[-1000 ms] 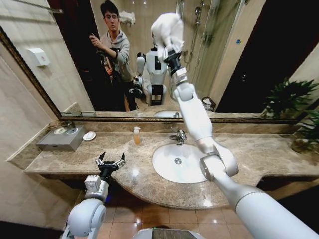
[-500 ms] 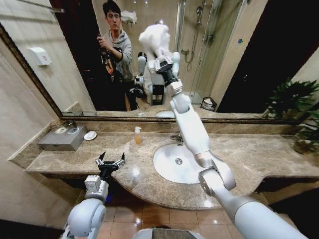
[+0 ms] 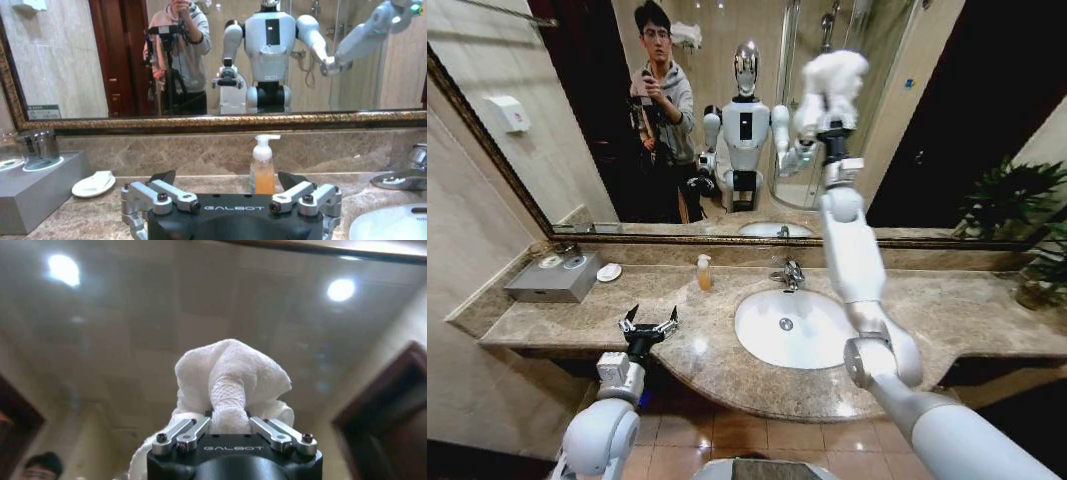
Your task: Pick up the towel from the sink counter and wipe the mirror surface.
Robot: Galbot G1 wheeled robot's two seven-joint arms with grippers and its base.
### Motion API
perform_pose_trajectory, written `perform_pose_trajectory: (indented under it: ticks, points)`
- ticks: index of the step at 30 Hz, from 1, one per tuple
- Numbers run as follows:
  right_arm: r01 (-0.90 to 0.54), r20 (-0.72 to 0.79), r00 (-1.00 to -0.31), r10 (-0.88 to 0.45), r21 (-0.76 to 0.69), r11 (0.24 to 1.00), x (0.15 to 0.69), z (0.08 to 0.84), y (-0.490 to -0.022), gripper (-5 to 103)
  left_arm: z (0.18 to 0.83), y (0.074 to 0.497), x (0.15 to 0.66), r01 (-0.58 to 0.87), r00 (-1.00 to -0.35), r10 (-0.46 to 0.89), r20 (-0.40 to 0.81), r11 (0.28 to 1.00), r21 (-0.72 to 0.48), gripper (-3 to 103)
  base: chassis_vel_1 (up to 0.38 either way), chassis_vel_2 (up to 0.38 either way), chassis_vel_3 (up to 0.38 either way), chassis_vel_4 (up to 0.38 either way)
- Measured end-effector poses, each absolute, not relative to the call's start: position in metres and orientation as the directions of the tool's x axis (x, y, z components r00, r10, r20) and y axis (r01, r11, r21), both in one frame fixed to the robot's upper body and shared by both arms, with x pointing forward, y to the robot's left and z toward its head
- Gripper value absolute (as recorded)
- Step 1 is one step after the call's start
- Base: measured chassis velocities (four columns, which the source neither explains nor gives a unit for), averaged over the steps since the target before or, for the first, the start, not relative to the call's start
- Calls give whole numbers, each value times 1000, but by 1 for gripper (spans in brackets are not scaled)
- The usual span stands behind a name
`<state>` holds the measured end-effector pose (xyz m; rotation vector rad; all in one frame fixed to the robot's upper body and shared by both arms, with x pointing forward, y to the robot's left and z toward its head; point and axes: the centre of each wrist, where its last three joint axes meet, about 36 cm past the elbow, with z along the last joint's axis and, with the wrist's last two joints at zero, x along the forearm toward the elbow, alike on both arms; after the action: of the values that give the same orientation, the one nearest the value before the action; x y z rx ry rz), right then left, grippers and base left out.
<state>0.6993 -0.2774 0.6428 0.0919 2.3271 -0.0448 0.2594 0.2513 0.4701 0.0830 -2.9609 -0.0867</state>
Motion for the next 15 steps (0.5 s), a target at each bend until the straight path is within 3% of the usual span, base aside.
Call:
perform_pose_trajectory:
  ticks: [4, 15]
  points:
    - [80, -714, -697, 69, 18, 997, 696, 632, -285, 13, 470, 251, 259, -50, -983, -61, 175, 997, 63, 100, 0, 0, 0, 0]
    - [-159, -708, -681, -185, -104, 982, 656, 586, -156, 13, 470, 251, 259, -50, -983, -61, 175, 997, 63, 100, 0, 0, 0, 0]
